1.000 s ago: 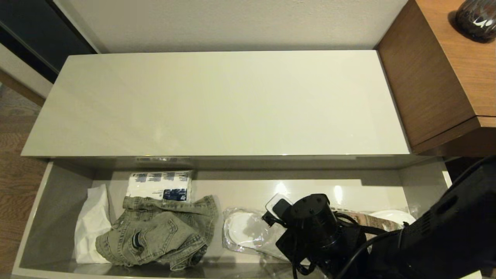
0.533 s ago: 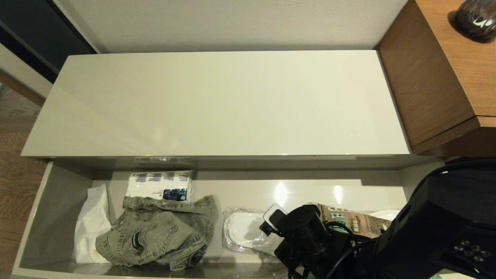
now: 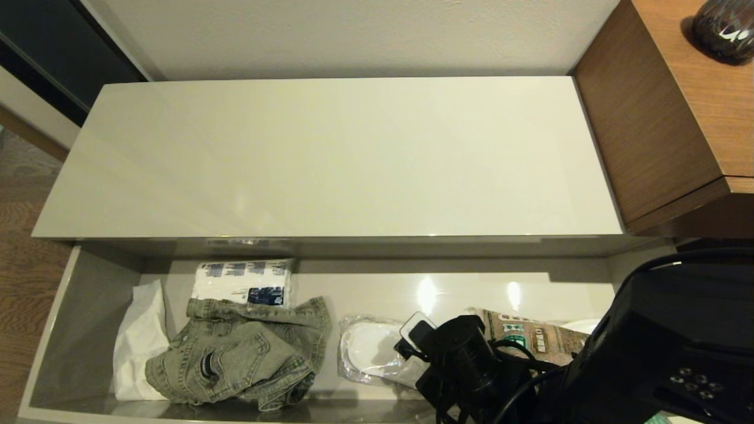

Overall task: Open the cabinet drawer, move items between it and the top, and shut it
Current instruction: Take out the disposable slippers from the drawer

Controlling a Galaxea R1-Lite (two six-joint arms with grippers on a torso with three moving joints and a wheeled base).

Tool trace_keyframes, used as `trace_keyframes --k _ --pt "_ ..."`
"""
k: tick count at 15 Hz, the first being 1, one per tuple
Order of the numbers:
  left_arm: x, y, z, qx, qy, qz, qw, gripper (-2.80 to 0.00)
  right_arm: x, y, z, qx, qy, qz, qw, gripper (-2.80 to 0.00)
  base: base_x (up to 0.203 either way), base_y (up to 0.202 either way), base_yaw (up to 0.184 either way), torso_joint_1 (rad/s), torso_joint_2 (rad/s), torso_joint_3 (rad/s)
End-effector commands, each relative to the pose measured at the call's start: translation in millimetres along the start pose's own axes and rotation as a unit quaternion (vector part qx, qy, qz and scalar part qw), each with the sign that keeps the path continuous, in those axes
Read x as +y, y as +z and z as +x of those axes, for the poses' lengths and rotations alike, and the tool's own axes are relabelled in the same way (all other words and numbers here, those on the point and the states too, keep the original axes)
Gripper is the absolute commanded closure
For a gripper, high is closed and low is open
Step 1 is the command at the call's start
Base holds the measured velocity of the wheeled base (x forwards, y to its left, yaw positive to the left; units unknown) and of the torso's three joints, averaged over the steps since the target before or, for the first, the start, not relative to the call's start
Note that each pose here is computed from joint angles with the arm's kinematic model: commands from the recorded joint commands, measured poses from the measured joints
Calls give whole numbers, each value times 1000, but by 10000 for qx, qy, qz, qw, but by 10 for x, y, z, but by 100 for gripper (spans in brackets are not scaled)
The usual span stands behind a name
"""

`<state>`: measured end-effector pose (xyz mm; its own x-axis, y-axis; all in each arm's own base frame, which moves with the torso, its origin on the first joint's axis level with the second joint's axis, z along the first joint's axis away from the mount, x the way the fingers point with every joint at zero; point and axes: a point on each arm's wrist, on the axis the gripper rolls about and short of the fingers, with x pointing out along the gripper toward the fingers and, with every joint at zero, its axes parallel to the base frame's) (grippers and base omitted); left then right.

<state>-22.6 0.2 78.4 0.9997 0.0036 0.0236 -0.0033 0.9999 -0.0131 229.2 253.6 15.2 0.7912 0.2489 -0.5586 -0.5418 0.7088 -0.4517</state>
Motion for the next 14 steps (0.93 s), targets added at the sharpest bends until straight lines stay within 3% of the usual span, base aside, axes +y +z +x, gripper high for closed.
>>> trace_keyframes --k 1,14 --pt "0 -4 1 3 5 -4 10000 0 15 -23 18 36 -2 -20 10000 -280 0 0 0 0 0 0" --pt "0 -4 1 3 5 -4 10000 0 142 -216 174 372 95 -107 9992 -280 0 0 0 0 0 0"
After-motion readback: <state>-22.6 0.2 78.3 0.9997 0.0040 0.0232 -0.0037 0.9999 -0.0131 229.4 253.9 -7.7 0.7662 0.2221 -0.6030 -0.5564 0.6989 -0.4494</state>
